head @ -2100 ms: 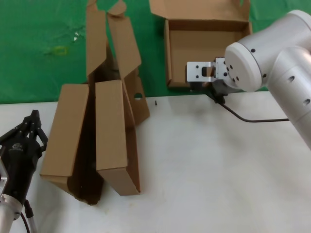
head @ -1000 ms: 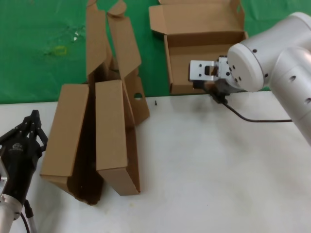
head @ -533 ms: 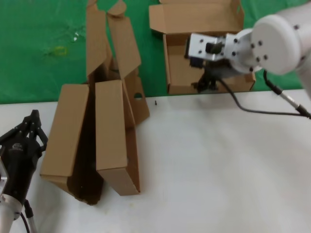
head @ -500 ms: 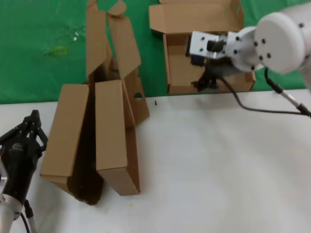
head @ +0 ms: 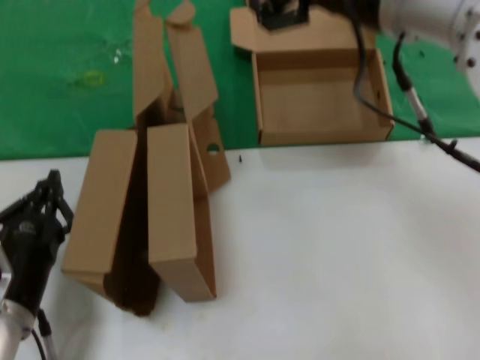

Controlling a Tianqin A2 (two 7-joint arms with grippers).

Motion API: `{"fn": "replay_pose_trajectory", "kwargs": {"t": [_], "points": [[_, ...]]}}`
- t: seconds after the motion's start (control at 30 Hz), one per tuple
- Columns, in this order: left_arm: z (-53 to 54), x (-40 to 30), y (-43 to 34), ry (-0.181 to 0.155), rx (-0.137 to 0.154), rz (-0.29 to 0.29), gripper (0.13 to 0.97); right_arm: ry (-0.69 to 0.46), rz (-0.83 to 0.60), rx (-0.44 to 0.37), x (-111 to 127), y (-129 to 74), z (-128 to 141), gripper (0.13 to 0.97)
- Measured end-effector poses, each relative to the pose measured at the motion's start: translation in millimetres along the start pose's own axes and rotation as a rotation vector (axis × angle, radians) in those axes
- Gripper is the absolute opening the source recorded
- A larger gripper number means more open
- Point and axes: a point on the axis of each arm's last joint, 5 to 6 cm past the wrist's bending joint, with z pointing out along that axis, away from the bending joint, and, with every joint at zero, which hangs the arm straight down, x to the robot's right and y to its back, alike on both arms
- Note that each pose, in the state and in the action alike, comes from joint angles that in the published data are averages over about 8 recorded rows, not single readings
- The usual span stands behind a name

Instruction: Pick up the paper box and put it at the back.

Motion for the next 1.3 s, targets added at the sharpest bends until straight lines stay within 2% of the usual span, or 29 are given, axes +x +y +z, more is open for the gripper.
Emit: {"fn": "replay_pose_trajectory", "kwargs": {"t": [0.1, 0.2, 0.3, 0.43, 0.6, 0.83, 1.13, 1.3], "points": [[0.0, 0.0, 0.0, 0.000, 0.000, 0.000, 0.143, 0.042, 0.060, 0.087, -1, 0, -7, 0.797], [0.0, 0.0, 0.0, 0.000, 0.000, 0.000, 0.146, 0.055, 0.096, 0.133, -4, 4, -10, 0.847], [0.0, 0.0, 0.0, 0.000, 0.000, 0.000, 0.150, 0.052, 0.109, 0.143, -9, 9, -10, 0.898], [0.0, 0.0, 0.0, 0.000, 0.000, 0.000, 0.154, 0.048, 0.133, 0.160, -18, 20, -9, 0.921], [0.0, 0.0, 0.0, 0.000, 0.000, 0.000, 0.202, 0.050, 0.174, 0.185, -31, 35, -9, 0.961], [0.0, 0.0, 0.0, 0.000, 0.000, 0.000, 0.231, 0.065, 0.241, 0.215, -51, 57, -12, 0.963], [0.0, 0.0, 0.0, 0.000, 0.000, 0.000, 0.379, 0.102, 0.333, 0.232, -77, 85, -19, 0.966], [0.0, 0.0, 0.0, 0.000, 0.000, 0.000, 0.515, 0.131, 0.385, 0.230, -91, 100, -24, 0.966]]}}
